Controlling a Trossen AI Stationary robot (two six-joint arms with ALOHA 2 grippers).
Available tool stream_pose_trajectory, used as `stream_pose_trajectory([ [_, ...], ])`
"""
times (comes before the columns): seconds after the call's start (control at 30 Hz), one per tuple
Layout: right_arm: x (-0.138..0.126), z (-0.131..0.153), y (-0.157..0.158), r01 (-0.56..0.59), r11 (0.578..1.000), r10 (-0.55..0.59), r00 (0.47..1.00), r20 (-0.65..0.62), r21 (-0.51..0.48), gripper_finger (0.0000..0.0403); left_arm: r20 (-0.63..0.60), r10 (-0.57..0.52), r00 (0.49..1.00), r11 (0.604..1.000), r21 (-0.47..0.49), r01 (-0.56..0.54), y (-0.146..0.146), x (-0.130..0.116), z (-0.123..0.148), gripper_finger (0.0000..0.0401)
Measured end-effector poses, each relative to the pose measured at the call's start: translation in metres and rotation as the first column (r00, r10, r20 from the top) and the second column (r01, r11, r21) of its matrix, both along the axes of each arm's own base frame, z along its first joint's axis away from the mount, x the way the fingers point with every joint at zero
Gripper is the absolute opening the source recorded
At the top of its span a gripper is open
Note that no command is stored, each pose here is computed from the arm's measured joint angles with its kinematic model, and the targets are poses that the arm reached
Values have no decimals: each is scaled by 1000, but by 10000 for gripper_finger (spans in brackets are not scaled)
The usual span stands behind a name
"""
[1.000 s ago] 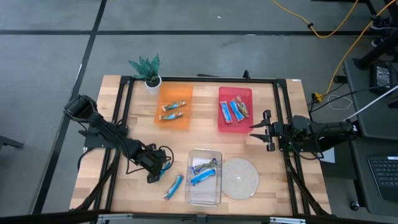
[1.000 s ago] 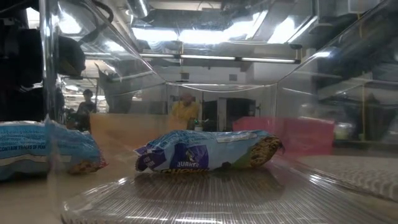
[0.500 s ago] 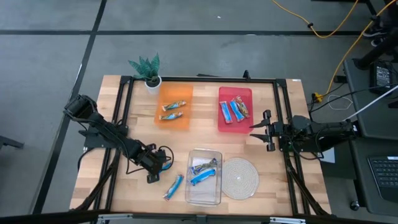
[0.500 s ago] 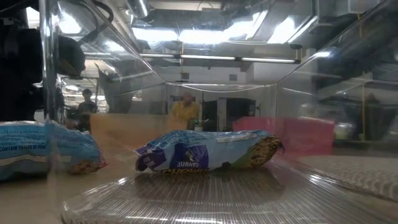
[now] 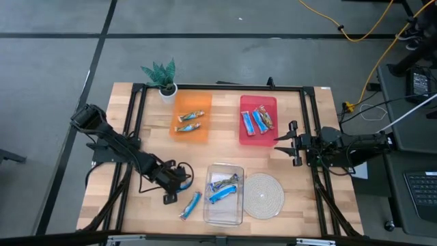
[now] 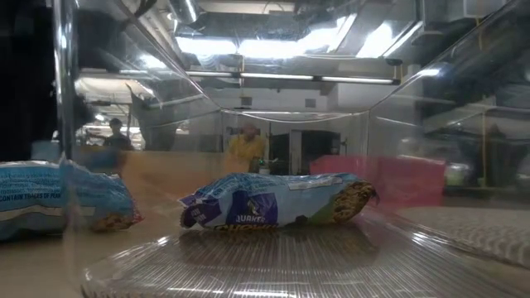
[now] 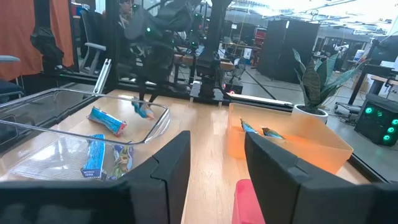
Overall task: Pick and place Granola Bars by type
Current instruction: Put the yellow granola bar into the orange bin
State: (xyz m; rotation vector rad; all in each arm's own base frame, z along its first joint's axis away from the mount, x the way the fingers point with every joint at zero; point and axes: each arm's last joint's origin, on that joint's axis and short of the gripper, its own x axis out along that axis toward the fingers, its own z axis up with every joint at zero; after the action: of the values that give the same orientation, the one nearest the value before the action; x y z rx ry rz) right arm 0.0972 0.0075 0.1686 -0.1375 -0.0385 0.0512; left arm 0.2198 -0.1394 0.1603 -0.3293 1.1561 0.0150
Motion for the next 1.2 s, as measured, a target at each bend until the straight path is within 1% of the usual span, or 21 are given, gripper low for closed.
stream_pose_trajectory([
  [0.27, 0, 0, 0, 0, 1000, 0, 1000, 0, 0, 155, 80, -64, 995, 998, 10, 63, -3, 20, 29, 42],
  [0.47, 0, 0, 0, 0, 1000, 0, 1000, 0, 0, 155, 87, -112, 990, 993, 48, 108, -3, 30, 55, 42],
  [0.57, 0, 0, 0, 0, 1000, 0, 1000, 0, 0, 155, 79, -133, 988, 988, 85, 126, -2, 33, 71, 41],
  [0.63, 0, 0, 0, 0, 1000, 0, 1000, 0, 0, 155, 84, -137, 987, 984, 128, 126, -2, 35, 83, 40],
  [0.87, 0, 0, 0, 0, 1000, 0, 1000, 0, 0, 155, 145, -162, 976, 962, 244, 123, -1, 40, 129, 41],
  [1.07, 0, 0, 0, 0, 1000, 0, 1000, 0, 0, 155, 216, -178, 960, 930, 356, 92, 3, 45, 162, 37],
  [1.2, 0, 0, 0, 0, 1000, 0, 1000, 0, 0, 155, 253, -149, 956, 919, 393, 40, 14, 50, 179, 37],
])
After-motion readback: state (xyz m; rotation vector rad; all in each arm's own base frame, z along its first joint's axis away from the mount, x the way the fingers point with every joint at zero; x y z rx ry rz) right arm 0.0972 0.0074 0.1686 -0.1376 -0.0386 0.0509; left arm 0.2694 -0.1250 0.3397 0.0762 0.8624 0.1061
